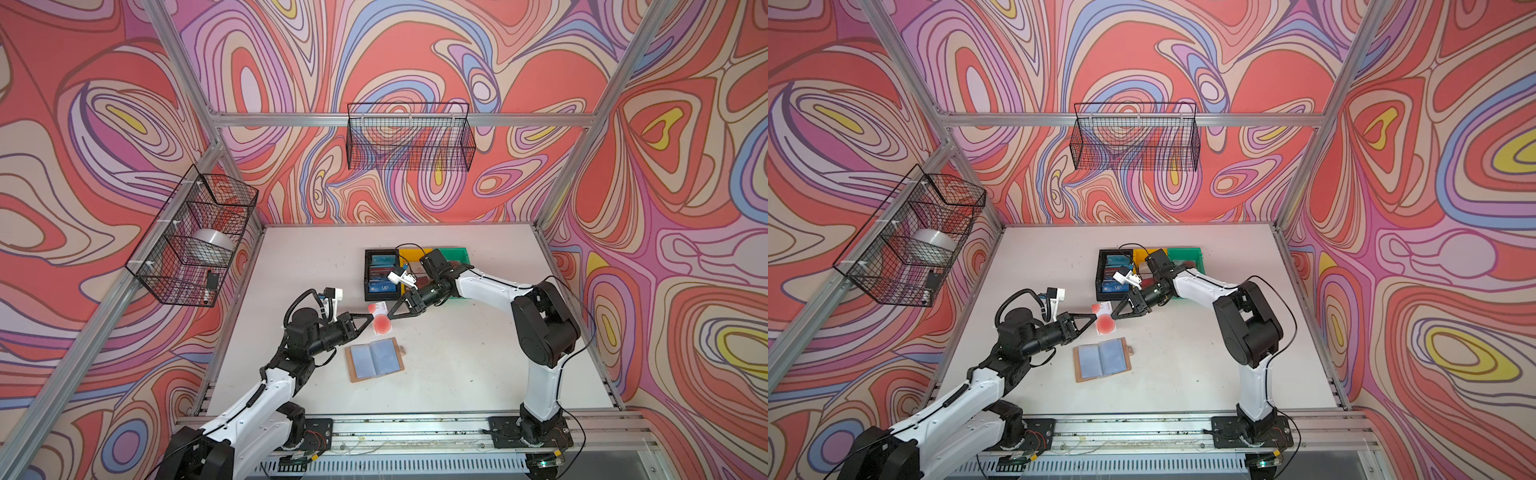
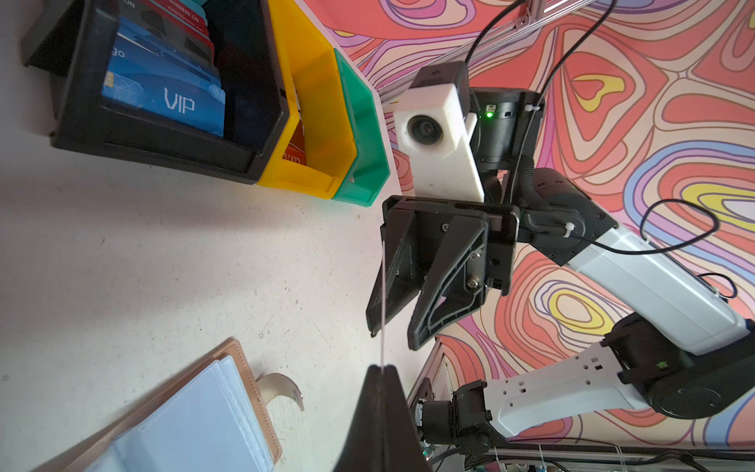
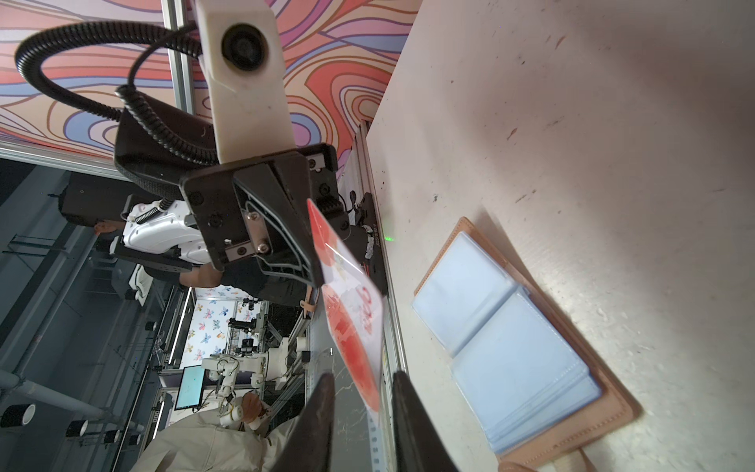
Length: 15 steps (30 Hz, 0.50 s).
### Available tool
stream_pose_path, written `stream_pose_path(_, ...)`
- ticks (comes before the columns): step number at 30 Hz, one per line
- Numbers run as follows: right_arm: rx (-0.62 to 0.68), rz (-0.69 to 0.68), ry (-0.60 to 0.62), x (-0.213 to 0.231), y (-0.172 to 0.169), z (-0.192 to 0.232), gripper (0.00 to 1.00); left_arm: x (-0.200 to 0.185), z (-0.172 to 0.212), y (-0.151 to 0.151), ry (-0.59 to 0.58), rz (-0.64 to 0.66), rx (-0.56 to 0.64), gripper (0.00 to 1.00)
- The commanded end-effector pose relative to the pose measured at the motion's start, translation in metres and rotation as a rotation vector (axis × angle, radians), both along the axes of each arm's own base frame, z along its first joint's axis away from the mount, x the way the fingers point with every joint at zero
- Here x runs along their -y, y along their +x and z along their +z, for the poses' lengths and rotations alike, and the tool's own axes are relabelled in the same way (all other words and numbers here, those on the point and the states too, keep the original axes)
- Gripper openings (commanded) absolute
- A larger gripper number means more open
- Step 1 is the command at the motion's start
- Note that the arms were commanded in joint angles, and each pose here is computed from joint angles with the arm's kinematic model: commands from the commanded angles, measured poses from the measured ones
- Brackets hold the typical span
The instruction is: Take the credit cards out of the card holder
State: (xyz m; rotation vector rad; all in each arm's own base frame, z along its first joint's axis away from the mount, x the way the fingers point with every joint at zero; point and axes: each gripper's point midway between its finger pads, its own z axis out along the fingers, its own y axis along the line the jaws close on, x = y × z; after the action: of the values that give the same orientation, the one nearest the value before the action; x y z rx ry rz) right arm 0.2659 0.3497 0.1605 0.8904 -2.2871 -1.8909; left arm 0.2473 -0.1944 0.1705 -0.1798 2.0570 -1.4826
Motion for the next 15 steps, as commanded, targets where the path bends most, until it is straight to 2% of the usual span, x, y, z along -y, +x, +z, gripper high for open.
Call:
stream_pose_path(1,-0.018,0.007,0.017,0.0004,-0.0011,-0.0036,0.26,0.0017,0.0056,0.0006,-0.018,-0.001,0.024,0.00)
stream_pose_path(15,-0.025,0.015,0.036,-0.0008,-0.0021,-0.0019,0.17,0.0062,0.0027,0.0035,-0.020,-0.010,0.011,0.00)
